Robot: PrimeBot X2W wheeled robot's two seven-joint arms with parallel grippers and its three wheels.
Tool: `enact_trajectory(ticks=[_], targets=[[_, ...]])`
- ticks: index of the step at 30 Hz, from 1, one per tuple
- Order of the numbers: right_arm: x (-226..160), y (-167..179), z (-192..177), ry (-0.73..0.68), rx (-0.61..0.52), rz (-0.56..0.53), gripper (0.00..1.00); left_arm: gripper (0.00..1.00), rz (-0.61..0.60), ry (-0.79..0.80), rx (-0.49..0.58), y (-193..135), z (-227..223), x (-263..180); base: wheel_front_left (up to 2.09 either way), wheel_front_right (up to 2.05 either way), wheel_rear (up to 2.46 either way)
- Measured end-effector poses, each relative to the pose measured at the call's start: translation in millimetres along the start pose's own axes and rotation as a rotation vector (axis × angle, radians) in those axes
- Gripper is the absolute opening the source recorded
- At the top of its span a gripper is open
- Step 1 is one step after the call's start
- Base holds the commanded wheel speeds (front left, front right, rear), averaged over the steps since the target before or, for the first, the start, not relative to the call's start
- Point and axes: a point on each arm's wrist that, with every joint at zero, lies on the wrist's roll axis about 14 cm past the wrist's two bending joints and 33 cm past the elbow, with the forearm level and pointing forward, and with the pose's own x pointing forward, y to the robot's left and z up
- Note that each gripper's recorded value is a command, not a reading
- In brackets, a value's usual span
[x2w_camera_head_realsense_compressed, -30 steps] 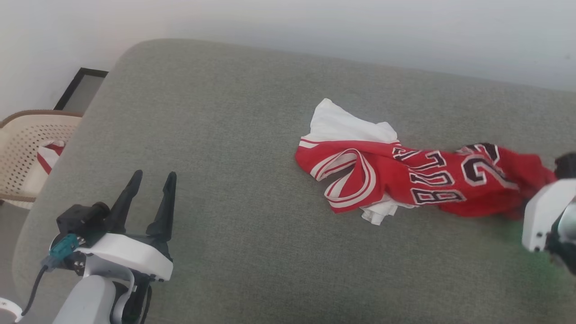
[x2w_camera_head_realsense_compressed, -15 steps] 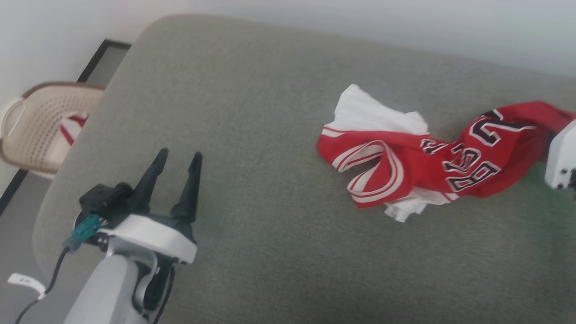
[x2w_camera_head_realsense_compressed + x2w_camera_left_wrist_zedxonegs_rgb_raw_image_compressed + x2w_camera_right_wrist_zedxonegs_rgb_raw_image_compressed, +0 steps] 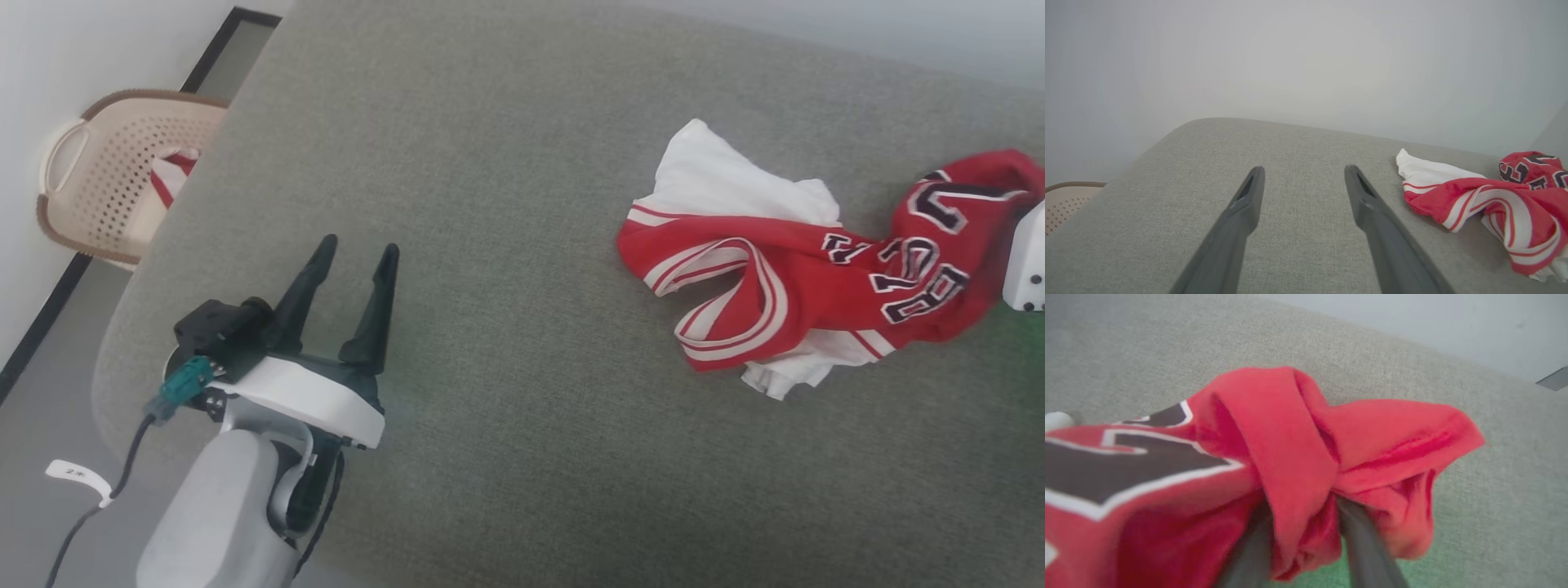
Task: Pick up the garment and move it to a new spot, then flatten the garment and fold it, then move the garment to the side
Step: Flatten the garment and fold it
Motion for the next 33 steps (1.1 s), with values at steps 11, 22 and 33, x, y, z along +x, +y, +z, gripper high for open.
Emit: enact_trajectory(ticks=[11, 22, 33], targets=[[-39.5, 22.0, 40.5, -0.245, -0.051, 0.069, 1.00, 1.00, -0.002, -0.035, 0.014, 6.1, 12.0, -3.8, 0.00, 0.00, 0.00], [-80.1, 86.9, 17.6, -0.295, -0.047, 0.272, 1.00, 1.00, -0.058, -0.076, 0.013, -9.1, 25.3, -2.0, 0.00, 0.00, 0.00], [-92.1, 151.4, -41.3, -0.058, -0.126, 0.464, 1.00, 1.00, -0.050, -0.065, 0.007, -8.4, 21.1, -6.5, 0.00, 0.00, 0.00]])
